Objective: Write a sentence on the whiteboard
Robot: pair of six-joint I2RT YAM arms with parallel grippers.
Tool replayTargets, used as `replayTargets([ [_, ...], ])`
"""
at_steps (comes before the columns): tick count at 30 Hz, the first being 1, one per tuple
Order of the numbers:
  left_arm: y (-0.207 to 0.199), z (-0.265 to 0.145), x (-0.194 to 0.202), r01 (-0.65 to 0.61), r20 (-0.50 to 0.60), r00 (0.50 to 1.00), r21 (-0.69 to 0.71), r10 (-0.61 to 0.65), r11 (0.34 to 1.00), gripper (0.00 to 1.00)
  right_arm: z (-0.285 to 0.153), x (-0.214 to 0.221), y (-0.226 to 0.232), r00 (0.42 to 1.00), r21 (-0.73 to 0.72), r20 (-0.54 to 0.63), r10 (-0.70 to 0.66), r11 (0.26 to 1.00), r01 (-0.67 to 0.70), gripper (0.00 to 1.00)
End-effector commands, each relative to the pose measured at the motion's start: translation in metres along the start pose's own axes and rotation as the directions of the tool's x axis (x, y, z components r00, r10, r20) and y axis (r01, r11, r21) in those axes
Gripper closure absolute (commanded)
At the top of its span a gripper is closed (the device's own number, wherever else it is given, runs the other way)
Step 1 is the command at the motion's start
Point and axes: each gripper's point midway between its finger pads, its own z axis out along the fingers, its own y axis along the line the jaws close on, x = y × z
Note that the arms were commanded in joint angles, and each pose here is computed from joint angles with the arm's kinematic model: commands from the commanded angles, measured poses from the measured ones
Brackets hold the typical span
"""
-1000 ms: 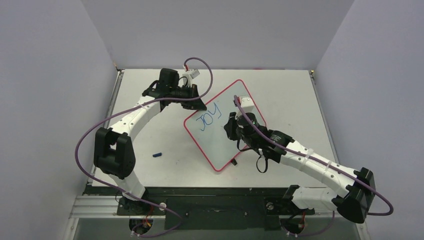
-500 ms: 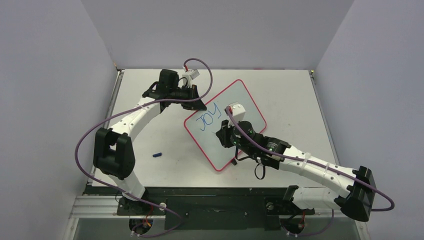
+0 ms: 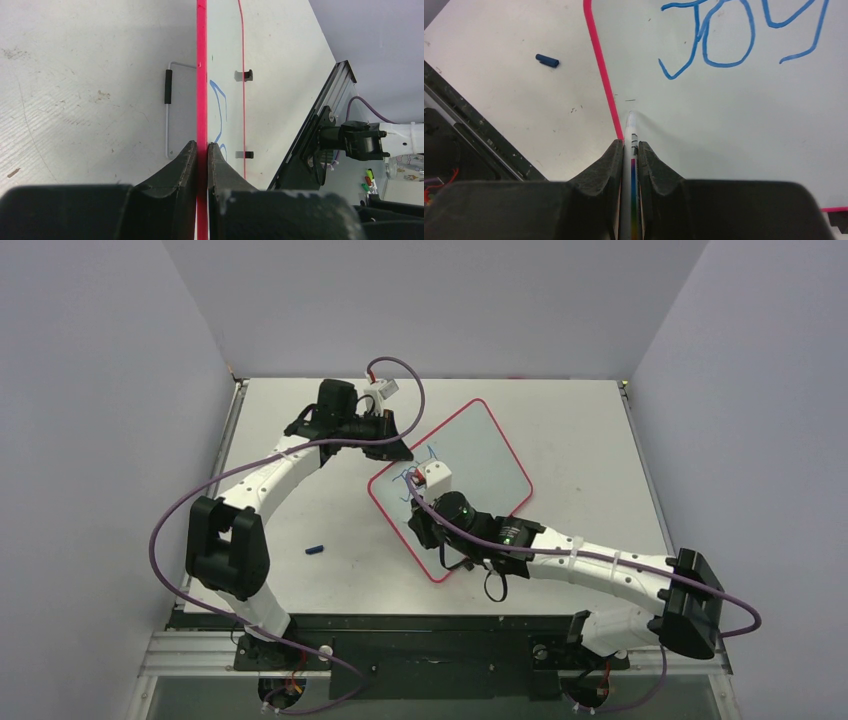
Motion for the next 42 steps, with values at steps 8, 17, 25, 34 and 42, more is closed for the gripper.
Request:
replayTargets([
  [8,-0.015,-0.01,-0.018,-0.119,0.071,0.99,0.009,0.118,0.993,1.0,0.005,-0.011,0.024,0.999,-0.033,0.051,-0.018,0.999,0.02,1.0],
  [17,-0.015,-0.011,-0.018,-0.121,0.07,0.99,0.012,0.12,0.993,1.0,0.013,-0.005,0.013,0.999,0.037,0.046,-0.014,0.999,0.012,1.0],
  [25,-0.016,-0.011,-0.018,-0.12,0.07,0.99,0.013,0.119,0.993,1.0,0.017,-0.009,-0.003,0.998,0.115,0.059,0.004,0.993,-0.011,1.0],
  [34,-0.016,-0.011,-0.018,-0.119,0.069,0.991,0.015,0.118,0.993,1.0,0.021,-0.006,-0.008,0.999,0.13,0.036,0.008,0.991,-0.013,1.0],
  [42,-0.016,-0.011,-0.017,-0.121,0.069,0.99,0.014,0.12,0.993,1.0,0.017,0.017,-0.001,1.0,0.091,-0.016,-0.005,0.996,0.006,1.0],
])
